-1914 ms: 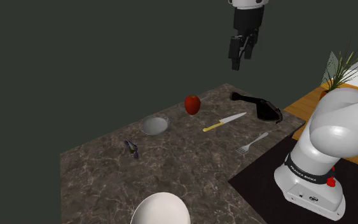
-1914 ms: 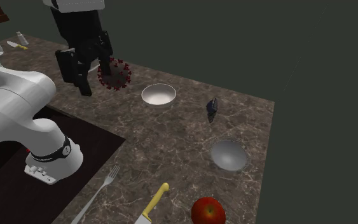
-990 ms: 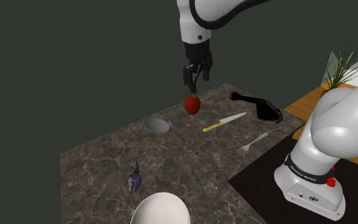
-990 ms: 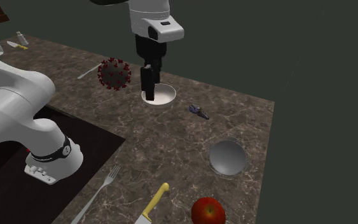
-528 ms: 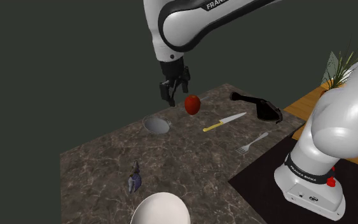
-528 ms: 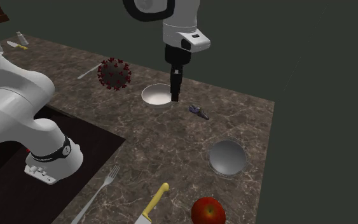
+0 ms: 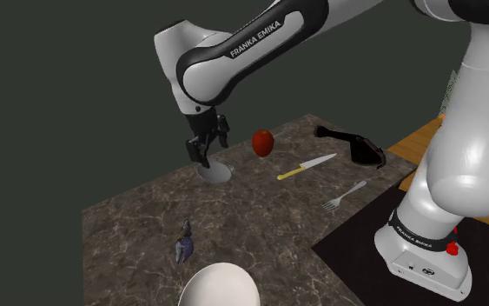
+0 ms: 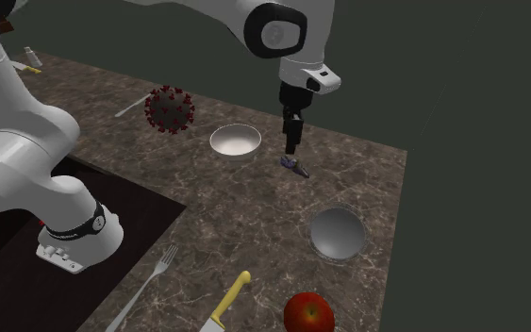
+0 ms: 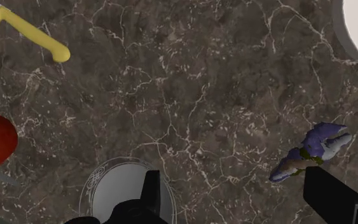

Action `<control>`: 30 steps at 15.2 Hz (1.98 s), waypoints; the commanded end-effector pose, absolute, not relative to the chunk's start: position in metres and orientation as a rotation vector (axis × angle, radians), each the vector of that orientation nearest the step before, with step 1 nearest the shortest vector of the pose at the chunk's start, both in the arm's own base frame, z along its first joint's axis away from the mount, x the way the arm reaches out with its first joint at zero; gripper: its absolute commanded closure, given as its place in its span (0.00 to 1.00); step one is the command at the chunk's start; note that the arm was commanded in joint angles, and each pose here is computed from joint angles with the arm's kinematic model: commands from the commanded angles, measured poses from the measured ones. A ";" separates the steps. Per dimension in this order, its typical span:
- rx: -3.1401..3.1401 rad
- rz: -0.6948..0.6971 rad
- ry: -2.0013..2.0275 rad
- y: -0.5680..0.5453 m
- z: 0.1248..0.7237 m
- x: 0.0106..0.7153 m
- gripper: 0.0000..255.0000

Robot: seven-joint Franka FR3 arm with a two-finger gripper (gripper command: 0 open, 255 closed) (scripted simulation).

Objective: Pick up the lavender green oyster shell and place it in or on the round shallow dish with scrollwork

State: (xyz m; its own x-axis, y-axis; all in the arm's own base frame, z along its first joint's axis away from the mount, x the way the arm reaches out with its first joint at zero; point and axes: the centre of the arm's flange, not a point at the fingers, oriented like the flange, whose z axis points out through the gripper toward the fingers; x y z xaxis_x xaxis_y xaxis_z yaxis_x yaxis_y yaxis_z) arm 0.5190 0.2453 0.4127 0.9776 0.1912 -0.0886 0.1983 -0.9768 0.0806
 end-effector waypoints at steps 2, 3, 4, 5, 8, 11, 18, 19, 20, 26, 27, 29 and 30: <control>3.029 -0.133 0.330 0.274 0.395 0.540 0.00; 3.027 -0.137 0.341 0.283 0.388 0.547 0.00; 3.025 -0.141 0.351 0.292 0.381 0.554 0.00; 3.023 -0.145 0.361 0.301 0.374 0.561 0.00; 3.016 -0.156 0.392 0.330 0.353 0.581 0.00; 3.009 -0.168 0.423 0.358 0.331 0.600 0.00; 3.005 -0.174 0.440 0.371 0.293 0.608 0.00; 3.005 -0.174 0.440 0.370 0.288 0.607 0.00; 3.005 -0.174 0.440 0.370 0.283 0.607 0.00; 3.005 -0.174 0.440 0.369 0.280 0.607 0.00; 3.005 -0.174 0.440 0.369 0.280 0.607 0.00; 3.005 -0.174 0.440 0.369 0.280 0.607 1.00; 3.005 -0.174 0.440 0.369 0.280 0.607 1.00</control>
State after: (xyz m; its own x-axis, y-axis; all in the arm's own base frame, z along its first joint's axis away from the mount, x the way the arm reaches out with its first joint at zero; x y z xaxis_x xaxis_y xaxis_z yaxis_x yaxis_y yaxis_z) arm 0.6065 0.3694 0.2796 0.9517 0.2793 -0.1271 0.2907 -0.9533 0.0816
